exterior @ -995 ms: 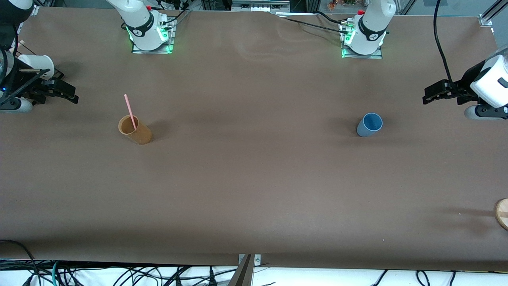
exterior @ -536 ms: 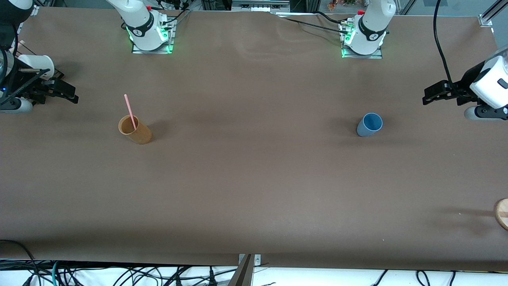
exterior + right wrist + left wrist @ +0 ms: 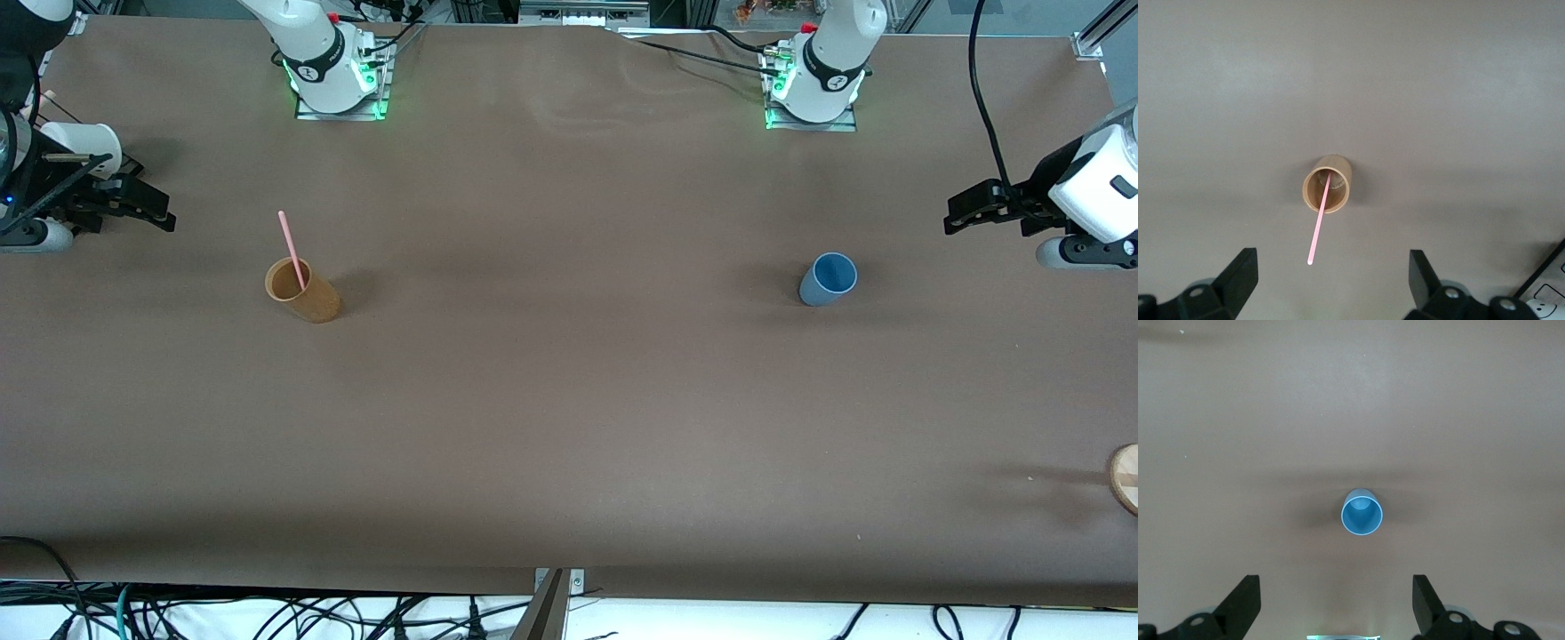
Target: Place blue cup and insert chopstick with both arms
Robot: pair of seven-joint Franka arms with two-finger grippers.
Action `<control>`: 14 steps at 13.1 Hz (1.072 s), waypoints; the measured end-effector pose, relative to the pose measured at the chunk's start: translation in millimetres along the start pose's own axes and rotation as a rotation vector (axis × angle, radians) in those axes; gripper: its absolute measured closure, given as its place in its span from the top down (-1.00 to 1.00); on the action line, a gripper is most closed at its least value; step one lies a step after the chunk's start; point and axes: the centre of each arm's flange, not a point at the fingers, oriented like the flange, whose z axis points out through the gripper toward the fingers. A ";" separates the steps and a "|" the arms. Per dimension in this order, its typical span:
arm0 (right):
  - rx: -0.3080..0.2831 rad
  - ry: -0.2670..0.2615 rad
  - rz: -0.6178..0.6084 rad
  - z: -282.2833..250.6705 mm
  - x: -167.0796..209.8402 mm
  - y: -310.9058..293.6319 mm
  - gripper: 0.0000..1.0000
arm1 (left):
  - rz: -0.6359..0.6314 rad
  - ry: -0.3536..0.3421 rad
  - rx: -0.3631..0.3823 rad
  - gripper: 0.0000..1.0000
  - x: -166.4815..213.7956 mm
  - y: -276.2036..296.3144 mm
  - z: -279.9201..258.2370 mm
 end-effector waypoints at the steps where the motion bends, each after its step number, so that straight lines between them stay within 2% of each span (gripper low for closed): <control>1: 0.000 0.000 0.000 0.0 0.0 0.0 1.00 | 0.000 0.000 0.000 1.00 0.0 0.0 0.0; 14: 0.000 0.000 0.000 0.0 0.0 0.0 1.00 | 0.003 -0.014 0.001 1.00 4.5 2.0 7.2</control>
